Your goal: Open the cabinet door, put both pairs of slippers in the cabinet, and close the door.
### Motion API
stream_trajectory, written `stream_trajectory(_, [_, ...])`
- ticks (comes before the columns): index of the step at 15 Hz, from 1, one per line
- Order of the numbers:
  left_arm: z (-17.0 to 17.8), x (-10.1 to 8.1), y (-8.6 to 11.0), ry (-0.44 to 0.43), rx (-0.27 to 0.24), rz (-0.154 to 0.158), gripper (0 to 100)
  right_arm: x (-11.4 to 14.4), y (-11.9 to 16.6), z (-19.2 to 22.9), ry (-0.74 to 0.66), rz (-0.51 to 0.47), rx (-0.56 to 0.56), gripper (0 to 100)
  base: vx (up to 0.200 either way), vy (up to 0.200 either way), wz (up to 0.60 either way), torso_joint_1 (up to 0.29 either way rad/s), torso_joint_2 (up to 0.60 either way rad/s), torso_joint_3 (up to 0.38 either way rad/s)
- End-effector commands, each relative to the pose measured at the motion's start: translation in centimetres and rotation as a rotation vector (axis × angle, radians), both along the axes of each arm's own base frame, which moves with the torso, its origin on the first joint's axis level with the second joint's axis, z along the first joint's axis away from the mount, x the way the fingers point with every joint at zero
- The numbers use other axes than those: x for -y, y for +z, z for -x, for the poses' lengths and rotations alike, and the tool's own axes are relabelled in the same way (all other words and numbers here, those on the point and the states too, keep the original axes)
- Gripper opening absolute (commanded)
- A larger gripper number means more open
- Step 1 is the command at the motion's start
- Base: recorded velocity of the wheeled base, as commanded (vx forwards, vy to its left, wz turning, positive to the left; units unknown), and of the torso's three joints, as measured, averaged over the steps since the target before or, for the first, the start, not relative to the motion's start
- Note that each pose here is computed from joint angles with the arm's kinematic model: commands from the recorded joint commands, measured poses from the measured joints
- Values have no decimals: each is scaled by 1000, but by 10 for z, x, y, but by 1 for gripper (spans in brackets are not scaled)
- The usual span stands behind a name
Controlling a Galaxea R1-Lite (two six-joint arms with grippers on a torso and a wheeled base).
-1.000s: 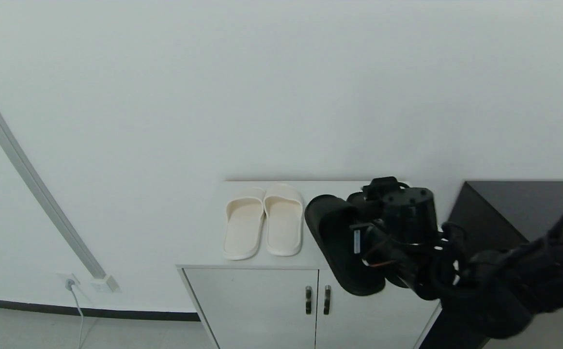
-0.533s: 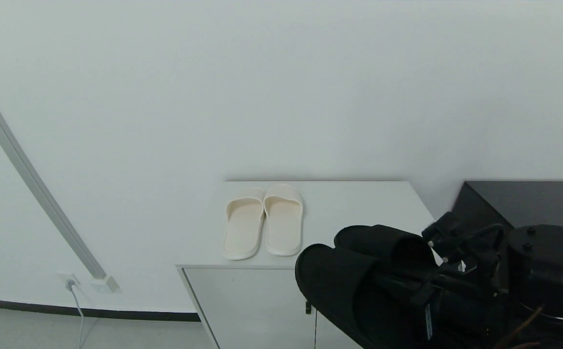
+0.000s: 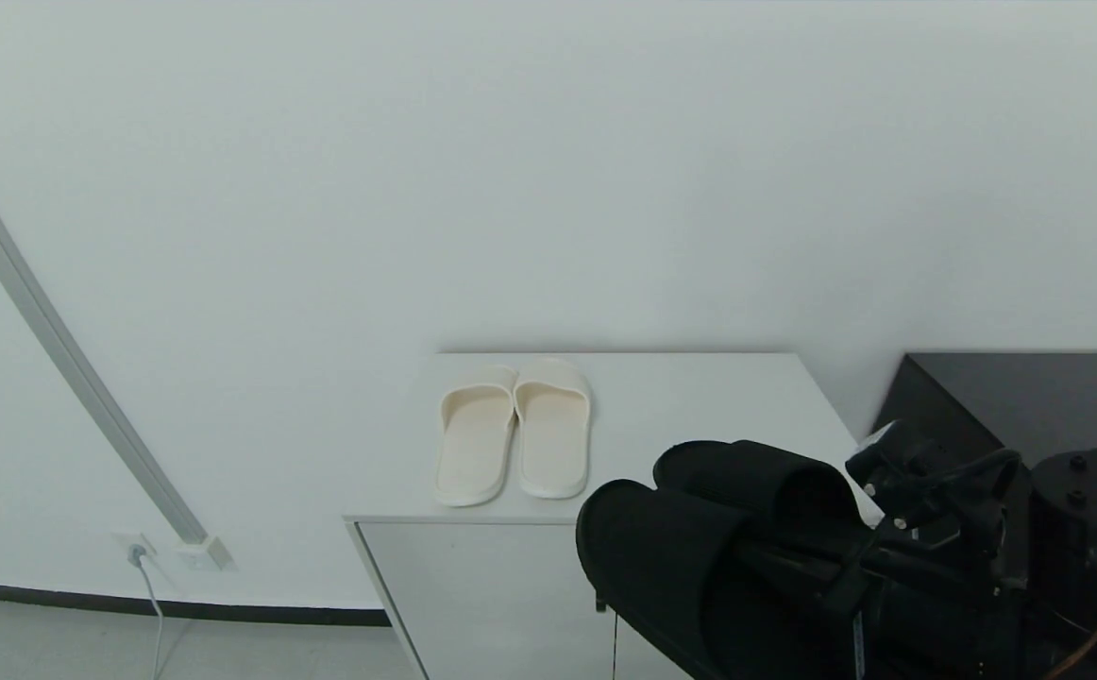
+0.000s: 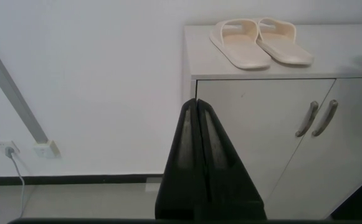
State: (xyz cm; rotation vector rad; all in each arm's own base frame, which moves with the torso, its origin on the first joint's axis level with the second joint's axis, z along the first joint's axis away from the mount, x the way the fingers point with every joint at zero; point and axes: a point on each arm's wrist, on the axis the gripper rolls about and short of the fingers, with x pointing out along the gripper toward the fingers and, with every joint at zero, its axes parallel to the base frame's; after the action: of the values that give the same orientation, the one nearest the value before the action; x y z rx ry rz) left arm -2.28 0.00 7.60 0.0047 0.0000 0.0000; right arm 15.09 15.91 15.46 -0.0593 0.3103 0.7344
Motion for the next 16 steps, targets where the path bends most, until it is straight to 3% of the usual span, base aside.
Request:
stream_trajectory(1, [0,0,0,0,0,0,0,0,-2,0,1,6,-6,0,-200,0,0,12,2,2])
stream_trajectory(6, [0,0,0,0,0,0,0,3,-5,1,-2,14,-14,0,-200,0,0,-1,0,4])
stream_trajectory(16, [0,0,0,0,0,2,0,3,-9,2,1,25,-25,0,0,0,0,0,0,0])
